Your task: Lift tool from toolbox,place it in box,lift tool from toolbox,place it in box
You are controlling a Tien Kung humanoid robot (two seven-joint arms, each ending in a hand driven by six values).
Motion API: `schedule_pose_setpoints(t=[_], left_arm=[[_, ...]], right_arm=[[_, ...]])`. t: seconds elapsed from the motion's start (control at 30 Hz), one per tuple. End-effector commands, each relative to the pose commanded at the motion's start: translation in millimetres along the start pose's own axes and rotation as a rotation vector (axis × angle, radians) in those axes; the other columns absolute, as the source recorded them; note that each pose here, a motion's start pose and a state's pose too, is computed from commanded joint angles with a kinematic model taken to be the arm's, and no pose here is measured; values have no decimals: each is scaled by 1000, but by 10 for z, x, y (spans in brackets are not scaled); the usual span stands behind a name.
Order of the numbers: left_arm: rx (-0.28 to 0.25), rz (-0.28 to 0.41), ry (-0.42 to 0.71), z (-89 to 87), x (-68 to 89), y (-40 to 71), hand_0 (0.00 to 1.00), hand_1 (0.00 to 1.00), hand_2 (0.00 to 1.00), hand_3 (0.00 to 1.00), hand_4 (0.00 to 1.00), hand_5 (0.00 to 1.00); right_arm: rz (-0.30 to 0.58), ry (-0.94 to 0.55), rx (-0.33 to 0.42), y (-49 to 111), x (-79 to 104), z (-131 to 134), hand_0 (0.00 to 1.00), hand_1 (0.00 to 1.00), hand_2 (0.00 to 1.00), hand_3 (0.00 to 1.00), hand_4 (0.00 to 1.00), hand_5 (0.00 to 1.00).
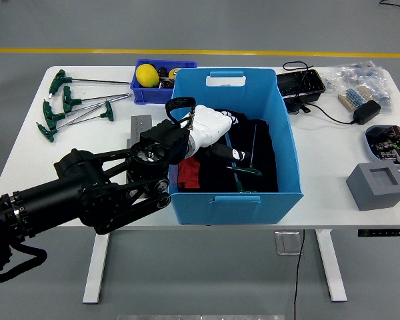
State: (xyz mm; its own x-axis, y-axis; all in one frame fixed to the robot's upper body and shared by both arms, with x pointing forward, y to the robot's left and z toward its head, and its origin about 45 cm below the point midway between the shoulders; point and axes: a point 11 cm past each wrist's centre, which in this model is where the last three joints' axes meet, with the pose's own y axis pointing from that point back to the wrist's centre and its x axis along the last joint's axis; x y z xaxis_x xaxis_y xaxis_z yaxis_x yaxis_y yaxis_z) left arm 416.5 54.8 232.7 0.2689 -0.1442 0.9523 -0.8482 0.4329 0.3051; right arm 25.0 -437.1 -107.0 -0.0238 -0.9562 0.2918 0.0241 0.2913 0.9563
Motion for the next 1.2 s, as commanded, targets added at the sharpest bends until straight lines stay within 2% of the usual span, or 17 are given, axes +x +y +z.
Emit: schedule_pose_setpoints(t=[0.1,0.13,0.3,0.33,0.5,0.53,0.63,0.73,0.77,0.83,0.93,0.97,1.13,1.17,1.2], left_arm=[[-27,76,29,-29,122,46,523,700,962,866,883,998],[-33,91,35,-36,147,57,635,752,937,868,882,994],[-61,225,146,-184,378,192,635,752,937,868,882,994],[-56,253,174,-238,418,218,902,903,998,873,870,900],[-25,387,282,-570,585,342,902,903,998,873,870,900],[-15,429,291,-688,623,384,998,998,998,938,869,770],[-2,504,281,-920,684,463,998,998,998,938,869,770],[59,545,257,-1273,696,557,998,998,998,938,869,770],[72,553,255,-1338,699,578,961,998,998,979,891,438],[117,578,242,-1567,686,664,961,998,998,979,891,438],[160,600,223,-1778,622,767,961,998,998,979,891,438],[169,604,224,-1820,607,790,960,998,998,995,928,343],[223,628,273,-2030,434,957,960,998,998,995,928,343],[242,642,299,-2056,387,987,894,998,998,994,817,178],[261,656,318,-2073,348,1010,894,998,998,994,817,178]], right_arm=[[-2,-4,1,0,-4,-5,559,643,767,640,790,745],[-2,-5,2,0,-4,-6,558,644,767,640,790,744],[-4,-7,2,1,1,-14,558,644,767,640,790,744],[-3,-7,2,3,1,-23,557,644,767,640,790,744],[-3,-9,5,3,3,-29,557,644,767,640,790,744],[-3,-11,4,0,2,-8,557,644,768,640,790,744],[-4,-15,4,-1,1,1,557,644,768,640,790,744],[-5,-22,3,-2,-5,6,557,644,768,640,790,744],[-5,-23,3,-2,-7,5,557,644,767,640,790,744],[-7,-26,-1,-1,-21,-2,557,644,767,640,790,744],[-11,-26,-3,-1,-33,-3,557,644,767,640,790,744],[-11,-26,-3,-1,-36,-4,557,644,767,642,790,744],[-13,-27,-7,-2,-53,6,557,644,767,642,790,744],[-13,-30,-8,-4,-57,15,557,644,767,641,790,745],[-14,-33,-9,-5,-61,22,557,644,767,641,790,745]])
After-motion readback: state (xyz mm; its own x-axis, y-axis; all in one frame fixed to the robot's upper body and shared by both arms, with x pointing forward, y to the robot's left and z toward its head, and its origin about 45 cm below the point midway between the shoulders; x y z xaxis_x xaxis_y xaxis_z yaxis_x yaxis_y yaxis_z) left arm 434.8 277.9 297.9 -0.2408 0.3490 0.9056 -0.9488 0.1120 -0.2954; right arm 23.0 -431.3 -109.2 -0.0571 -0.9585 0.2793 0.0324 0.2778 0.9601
